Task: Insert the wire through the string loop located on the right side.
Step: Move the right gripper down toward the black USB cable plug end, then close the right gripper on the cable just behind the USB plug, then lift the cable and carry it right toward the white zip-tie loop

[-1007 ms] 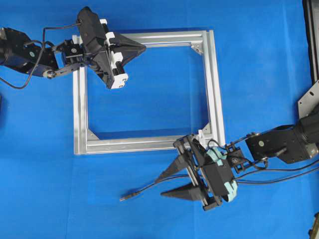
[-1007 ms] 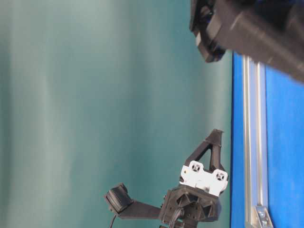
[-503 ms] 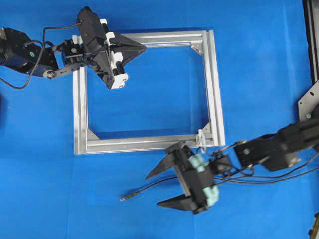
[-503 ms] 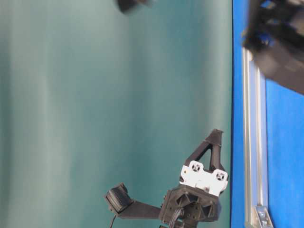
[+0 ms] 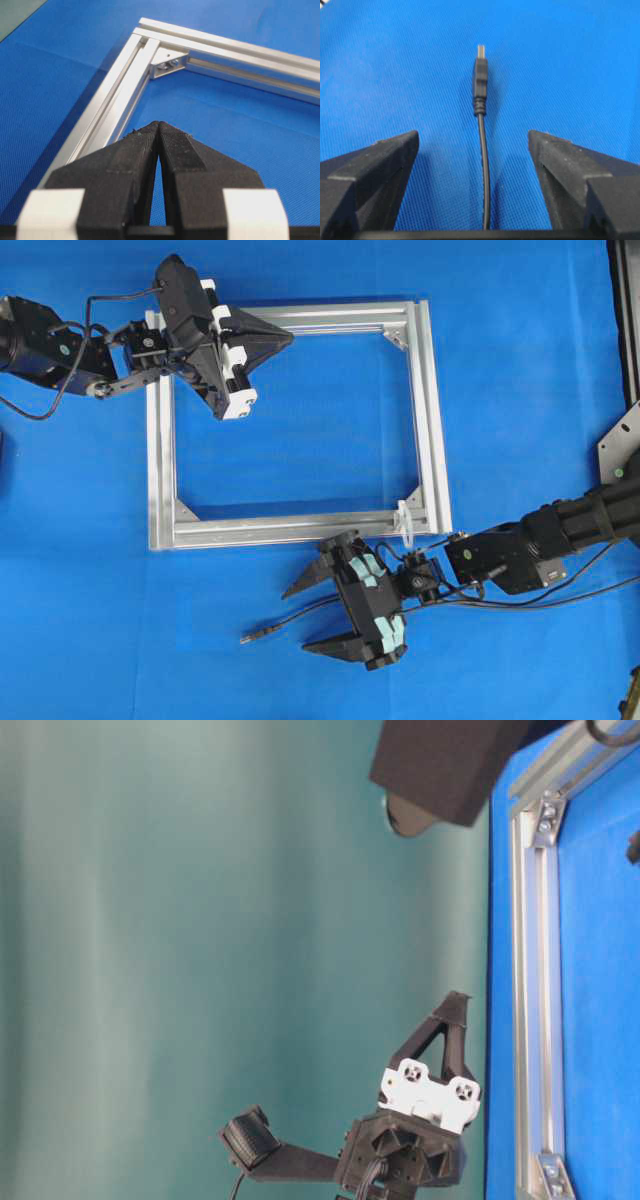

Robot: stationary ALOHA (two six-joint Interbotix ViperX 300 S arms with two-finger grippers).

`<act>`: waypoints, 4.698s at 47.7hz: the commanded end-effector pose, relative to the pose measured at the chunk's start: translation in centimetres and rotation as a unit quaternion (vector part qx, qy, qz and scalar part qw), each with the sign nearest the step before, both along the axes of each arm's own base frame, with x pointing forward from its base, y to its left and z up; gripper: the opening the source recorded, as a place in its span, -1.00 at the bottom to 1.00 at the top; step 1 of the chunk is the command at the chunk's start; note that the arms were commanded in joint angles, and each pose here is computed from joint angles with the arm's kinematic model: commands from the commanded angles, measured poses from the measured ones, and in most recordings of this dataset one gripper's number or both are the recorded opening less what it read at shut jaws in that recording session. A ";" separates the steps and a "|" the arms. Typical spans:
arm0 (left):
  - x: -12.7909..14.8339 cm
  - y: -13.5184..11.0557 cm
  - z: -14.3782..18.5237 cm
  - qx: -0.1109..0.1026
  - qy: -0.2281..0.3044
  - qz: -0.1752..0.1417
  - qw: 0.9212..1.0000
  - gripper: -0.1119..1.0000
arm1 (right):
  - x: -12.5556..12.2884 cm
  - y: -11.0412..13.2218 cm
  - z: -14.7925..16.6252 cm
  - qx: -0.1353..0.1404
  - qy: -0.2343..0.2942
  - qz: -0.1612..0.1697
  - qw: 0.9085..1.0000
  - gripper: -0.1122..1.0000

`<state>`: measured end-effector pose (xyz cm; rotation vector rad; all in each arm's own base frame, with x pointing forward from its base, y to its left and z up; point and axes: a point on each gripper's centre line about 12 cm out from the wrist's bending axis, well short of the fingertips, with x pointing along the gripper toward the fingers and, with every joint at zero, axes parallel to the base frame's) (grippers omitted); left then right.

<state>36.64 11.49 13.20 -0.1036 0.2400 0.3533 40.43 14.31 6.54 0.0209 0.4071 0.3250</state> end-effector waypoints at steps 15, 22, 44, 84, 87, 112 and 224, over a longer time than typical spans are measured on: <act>0.2 0.0 1.5 0.009 -0.022 -0.002 1.000 -0.80 | 0.6 -0.1 0.9 0.000 -0.008 -0.002 1.000 -0.70; 0.2 0.0 1.5 0.008 -0.021 -0.002 1.000 -0.80 | 0.7 -0.2 1.1 0.001 -0.012 -0.003 1.000 -0.86; 0.2 0.0 1.4 0.008 -0.020 -0.002 1.000 -0.80 | 0.3 0.0 2.9 0.007 -0.019 -0.001 1.000 -0.86; 0.2 -0.1 1.4 0.007 -0.019 -0.003 1.000 -0.80 | -0.4 0.0 7.3 0.003 -0.022 0.003 1.000 -0.86; 0.2 -0.1 1.4 0.007 -0.019 -0.003 1.000 -0.80 | -0.4 0.0 7.3 0.004 -0.023 0.003 1.000 -0.86; 0.2 -0.1 1.4 0.007 -0.019 -0.003 1.000 -0.80 | -0.4 0.0 7.3 0.003 -0.023 0.003 1.000 -0.86; 0.3 -0.1 1.5 0.008 -0.023 -0.003 1.000 -0.80 | -21.6 -6.9 6.7 -0.016 0.043 0.013 0.999 -0.86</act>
